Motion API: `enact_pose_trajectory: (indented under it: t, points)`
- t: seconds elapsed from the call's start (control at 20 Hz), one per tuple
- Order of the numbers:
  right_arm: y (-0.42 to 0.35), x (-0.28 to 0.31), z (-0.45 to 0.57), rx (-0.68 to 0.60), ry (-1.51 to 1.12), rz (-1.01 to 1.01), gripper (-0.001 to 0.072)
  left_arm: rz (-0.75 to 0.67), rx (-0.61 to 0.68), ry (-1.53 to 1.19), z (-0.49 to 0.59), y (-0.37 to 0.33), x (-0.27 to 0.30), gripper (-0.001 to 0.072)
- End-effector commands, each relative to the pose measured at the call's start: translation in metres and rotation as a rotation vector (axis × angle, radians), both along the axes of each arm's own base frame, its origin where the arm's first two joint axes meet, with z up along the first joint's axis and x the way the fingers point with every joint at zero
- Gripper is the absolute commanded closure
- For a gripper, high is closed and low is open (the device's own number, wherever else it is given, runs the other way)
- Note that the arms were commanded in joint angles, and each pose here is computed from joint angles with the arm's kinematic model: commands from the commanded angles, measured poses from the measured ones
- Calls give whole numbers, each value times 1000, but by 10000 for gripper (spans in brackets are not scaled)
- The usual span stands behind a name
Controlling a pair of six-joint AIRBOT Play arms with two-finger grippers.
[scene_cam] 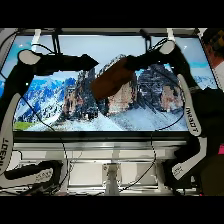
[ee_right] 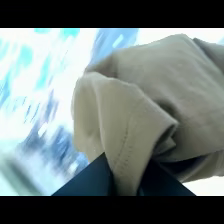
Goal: Fold the clothes and pants, and hang the long-sleeved shirts on hangers.
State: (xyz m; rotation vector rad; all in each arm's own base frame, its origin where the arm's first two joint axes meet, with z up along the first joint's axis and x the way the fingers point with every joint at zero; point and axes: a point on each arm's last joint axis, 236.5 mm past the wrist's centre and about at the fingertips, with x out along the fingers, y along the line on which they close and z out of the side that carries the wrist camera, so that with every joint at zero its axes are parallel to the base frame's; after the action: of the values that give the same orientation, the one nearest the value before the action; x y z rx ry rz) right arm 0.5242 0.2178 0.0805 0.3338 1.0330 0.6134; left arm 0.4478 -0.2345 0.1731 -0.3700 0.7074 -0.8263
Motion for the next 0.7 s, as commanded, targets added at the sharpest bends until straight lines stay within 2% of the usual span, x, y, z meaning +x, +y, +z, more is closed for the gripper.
enact_pose_trajectory:
  t: [0.0,0.3,0.5,0.65]
  points:
    - [-75,8,30,-127,-59,-122,698,38,-6,-51,24,18,-1,201]
    - [-220,-11,28,-310,76,-417,699,-3,0,-28,22,16,-12,201]
    - [-326,-58,78,-479,47,-617,698,-4,0,-28,22,16,-12,202]
    - [-393,-110,128,-539,3,-799,699,-4,0,-28,22,16,-12,202]
